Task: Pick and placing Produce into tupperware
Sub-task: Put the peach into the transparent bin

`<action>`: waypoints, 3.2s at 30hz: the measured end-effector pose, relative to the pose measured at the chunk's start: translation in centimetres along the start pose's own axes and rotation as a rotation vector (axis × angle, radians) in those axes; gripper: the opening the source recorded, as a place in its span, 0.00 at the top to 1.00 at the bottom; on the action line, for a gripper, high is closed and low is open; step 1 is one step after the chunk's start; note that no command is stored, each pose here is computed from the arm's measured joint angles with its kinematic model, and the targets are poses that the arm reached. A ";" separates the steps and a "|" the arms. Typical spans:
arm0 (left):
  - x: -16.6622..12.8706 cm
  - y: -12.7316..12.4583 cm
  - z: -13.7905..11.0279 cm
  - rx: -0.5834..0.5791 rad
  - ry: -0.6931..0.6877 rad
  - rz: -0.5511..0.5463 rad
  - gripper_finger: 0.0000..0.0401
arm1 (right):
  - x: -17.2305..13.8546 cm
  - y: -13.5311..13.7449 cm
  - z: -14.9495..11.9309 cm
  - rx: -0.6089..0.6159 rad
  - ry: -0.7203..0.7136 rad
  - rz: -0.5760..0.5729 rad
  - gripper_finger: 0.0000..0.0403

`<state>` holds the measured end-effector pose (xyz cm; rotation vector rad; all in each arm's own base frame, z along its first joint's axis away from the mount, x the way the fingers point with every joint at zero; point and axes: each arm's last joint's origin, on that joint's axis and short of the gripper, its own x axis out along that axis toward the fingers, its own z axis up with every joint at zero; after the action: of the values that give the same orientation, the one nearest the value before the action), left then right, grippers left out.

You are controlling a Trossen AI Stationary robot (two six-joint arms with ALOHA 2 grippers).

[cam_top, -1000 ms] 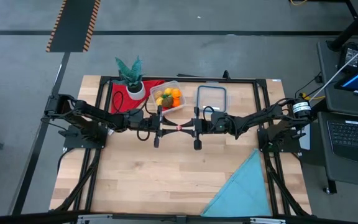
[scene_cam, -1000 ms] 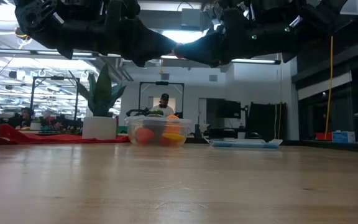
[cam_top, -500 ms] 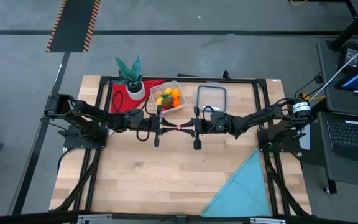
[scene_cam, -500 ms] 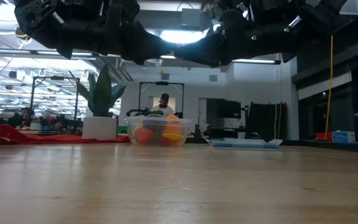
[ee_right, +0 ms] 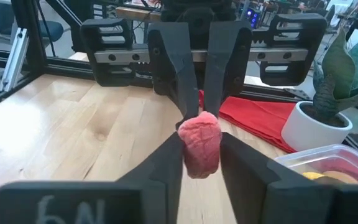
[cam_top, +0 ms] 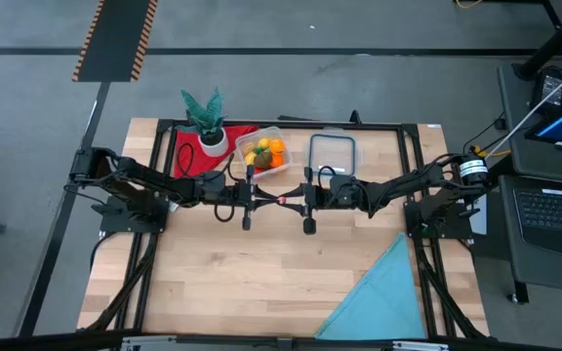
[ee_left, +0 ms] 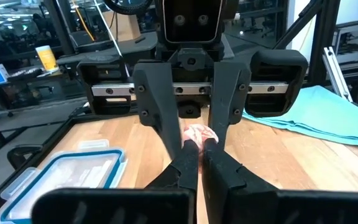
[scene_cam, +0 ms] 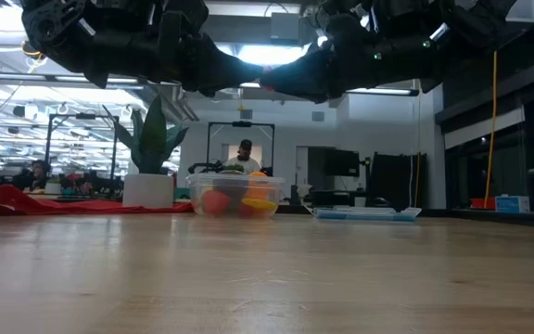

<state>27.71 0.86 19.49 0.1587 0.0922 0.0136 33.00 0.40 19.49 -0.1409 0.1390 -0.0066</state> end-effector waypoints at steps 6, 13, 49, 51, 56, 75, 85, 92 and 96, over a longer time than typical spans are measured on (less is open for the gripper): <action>0.0 0.2 -0.1 0.007 0.003 0.006 1.00 | 0.0 0.0 0.1 -0.021 -0.005 -0.007 0.60; -0.1 1.1 -0.2 0.007 0.013 0.043 1.00 | 0.0 0.0 0.3 -0.011 -0.013 -0.006 0.41; -3.8 3.3 1.7 0.075 0.225 0.606 1.00 | -3.4 -1.5 -0.6 0.097 0.096 -0.388 0.35; -3.8 3.3 1.7 0.075 0.226 0.605 1.00 | -3.4 -1.5 -0.6 0.097 0.097 -0.388 0.35; -3.8 3.3 1.5 0.079 0.247 0.593 1.00 | -3.4 -1.5 -0.6 0.097 0.099 -0.387 0.35; -1.8 10.4 3.0 -0.105 0.532 0.469 1.00 | -3.4 -1.4 -1.0 0.087 0.143 -0.380 0.35; 0.3 14.8 4.2 -0.080 0.745 0.496 1.00 | -3.5 -1.4 -1.4 0.075 0.184 -0.376 0.35; 0.3 16.8 3.0 -0.119 0.801 0.483 1.00 | -3.5 -1.6 -1.7 0.069 0.210 -0.382 0.35; 0.3 17.1 2.4 -0.122 0.819 0.479 1.00 | -3.6 -2.2 -2.0 0.076 0.230 -0.401 0.35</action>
<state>28.18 17.38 24.57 0.0413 0.8674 0.5634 29.20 -1.99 18.36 -0.0901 0.3379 -0.4281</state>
